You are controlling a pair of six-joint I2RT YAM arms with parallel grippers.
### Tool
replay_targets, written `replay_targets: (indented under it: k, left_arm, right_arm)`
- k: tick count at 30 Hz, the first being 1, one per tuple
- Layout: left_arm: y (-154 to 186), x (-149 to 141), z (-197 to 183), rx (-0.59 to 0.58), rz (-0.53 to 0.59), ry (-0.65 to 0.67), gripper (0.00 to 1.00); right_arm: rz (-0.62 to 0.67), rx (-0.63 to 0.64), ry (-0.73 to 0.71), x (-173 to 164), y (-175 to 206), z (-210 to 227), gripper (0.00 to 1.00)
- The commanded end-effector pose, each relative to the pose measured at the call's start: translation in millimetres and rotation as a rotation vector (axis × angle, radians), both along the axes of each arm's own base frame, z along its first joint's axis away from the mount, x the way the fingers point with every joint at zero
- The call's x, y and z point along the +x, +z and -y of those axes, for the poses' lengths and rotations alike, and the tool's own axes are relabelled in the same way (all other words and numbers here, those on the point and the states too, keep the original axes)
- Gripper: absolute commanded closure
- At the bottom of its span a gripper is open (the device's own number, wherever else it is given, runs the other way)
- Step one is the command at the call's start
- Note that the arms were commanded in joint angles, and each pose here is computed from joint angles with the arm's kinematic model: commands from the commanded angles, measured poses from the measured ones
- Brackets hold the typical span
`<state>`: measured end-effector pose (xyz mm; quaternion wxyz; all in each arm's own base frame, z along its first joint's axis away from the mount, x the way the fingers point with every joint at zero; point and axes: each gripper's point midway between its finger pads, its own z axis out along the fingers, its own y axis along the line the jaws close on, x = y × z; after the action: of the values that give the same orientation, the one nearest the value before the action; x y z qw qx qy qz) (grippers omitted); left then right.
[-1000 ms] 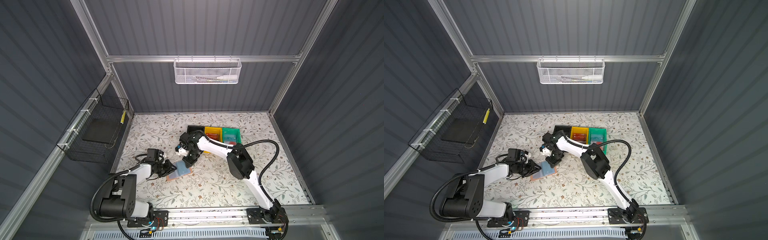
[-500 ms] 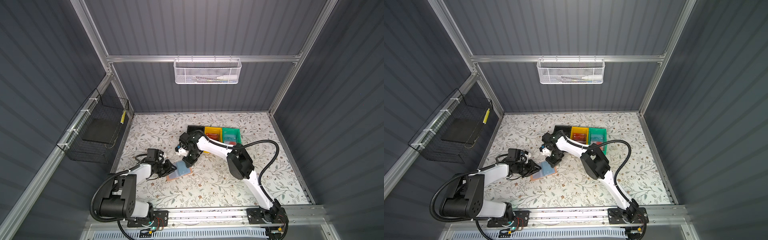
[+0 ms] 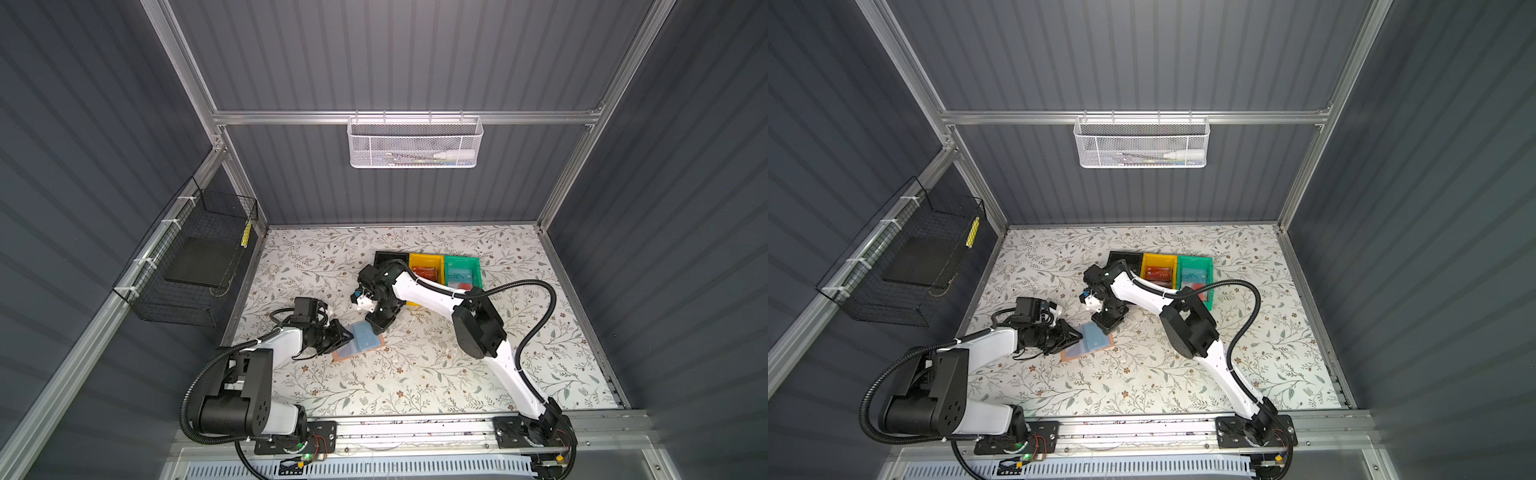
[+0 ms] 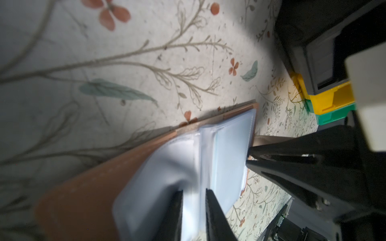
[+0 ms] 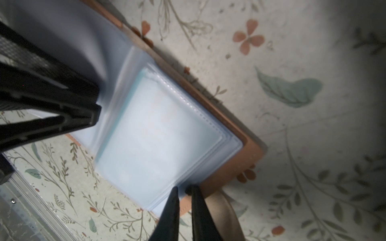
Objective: Take the credit cards out of the card holder
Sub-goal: Take out the credit card from the card holder.
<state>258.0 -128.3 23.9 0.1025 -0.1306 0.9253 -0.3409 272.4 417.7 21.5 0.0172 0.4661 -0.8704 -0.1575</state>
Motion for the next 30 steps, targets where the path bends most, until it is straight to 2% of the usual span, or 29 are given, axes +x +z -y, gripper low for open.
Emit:
replay_targets:
  k: [1,24,30]
  left_arm:
    - [-42,-36,-25,0.146,-0.165,0.04,0.77]
    - [-41,-35,-24,0.145,-0.163,0.041,0.77]
    - [-22,-30,-27,0.163,-0.136,0.044,0.78]
  right_arm:
    - [-0.055,-0.049,0.041,-21,-29,-2,0.83]
    - [-0.091,0.019,0.056,-31,-21,-18,0.83]
    - [-0.073,0.007,0.052,-27,-19,-14,0.82]
